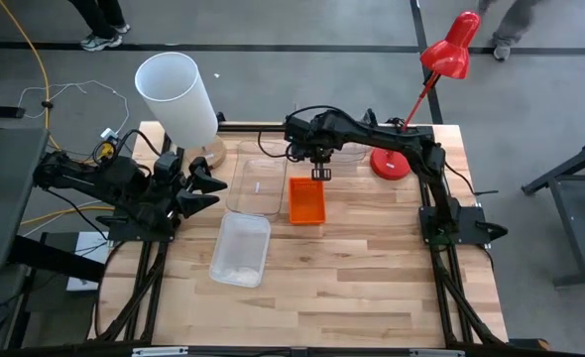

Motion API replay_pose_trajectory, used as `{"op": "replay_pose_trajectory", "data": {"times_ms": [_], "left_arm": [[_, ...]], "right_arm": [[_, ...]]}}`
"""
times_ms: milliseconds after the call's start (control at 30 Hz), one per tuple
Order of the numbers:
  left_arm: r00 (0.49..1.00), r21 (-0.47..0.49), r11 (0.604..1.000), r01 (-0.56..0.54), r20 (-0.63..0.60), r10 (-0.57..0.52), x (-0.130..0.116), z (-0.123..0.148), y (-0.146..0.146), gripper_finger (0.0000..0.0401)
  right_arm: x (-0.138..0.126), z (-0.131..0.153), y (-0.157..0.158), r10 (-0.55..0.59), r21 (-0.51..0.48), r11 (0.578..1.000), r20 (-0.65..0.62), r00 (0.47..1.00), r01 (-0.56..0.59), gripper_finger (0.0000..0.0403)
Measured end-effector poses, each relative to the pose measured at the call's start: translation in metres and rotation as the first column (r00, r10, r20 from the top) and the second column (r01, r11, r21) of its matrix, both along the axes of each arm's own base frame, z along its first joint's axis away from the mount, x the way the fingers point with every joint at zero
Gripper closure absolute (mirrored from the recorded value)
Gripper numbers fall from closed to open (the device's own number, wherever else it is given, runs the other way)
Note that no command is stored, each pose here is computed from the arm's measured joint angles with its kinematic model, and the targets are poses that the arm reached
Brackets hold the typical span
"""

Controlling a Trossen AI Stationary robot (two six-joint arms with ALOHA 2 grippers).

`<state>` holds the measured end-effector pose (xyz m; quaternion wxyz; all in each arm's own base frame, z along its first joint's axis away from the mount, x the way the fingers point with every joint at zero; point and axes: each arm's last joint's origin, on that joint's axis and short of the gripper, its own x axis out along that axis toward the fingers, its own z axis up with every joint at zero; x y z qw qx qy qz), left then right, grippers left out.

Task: Stack baskets by color
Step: Stack the bottom transparent bin on top of the top transparent bin

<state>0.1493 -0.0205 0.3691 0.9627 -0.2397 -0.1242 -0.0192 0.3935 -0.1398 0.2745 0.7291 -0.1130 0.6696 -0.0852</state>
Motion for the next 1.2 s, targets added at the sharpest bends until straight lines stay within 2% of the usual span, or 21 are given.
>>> {"op": "replay_pose_trajectory", "data": {"times_ms": [167,567,700,933,1200], "left_arm": [[1.0,0.0,1.0,0.003,0.003,-0.003,0.0,0.0,0.0,0.0211],[1.0,0.0,1.0,0.003,0.003,-0.003,0.0,0.0,0.0,0.0211],[1.0,0.001,1.0,0.003,0.003,-0.003,0.0,0.0,0.0,0.0211],[1.0,0.001,1.0,0.004,0.002,-0.004,0.0,0.0,0.0,0.0211],[1.0,0.002,1.0,0.005,0.0,-0.005,0.0,0.0,0.0,0.0211]], "right_arm": [[-0.002,0.0,0.0,0.013,-0.007,1.0,-0.028,1.0,-0.014,0.0403],[-0.009,0.008,0.001,0.038,-0.106,0.993,-0.141,0.989,-0.053,0.0403],[-0.012,0.008,0.001,0.028,-0.107,0.993,-0.169,0.985,-0.047,0.0403],[-0.017,0.007,-0.003,-0.044,-0.082,0.996,-0.17,0.984,0.031,0.0403],[-0.02,0.005,-0.002,-0.039,-0.036,0.999,-0.188,0.981,0.033,0.0403]]}}
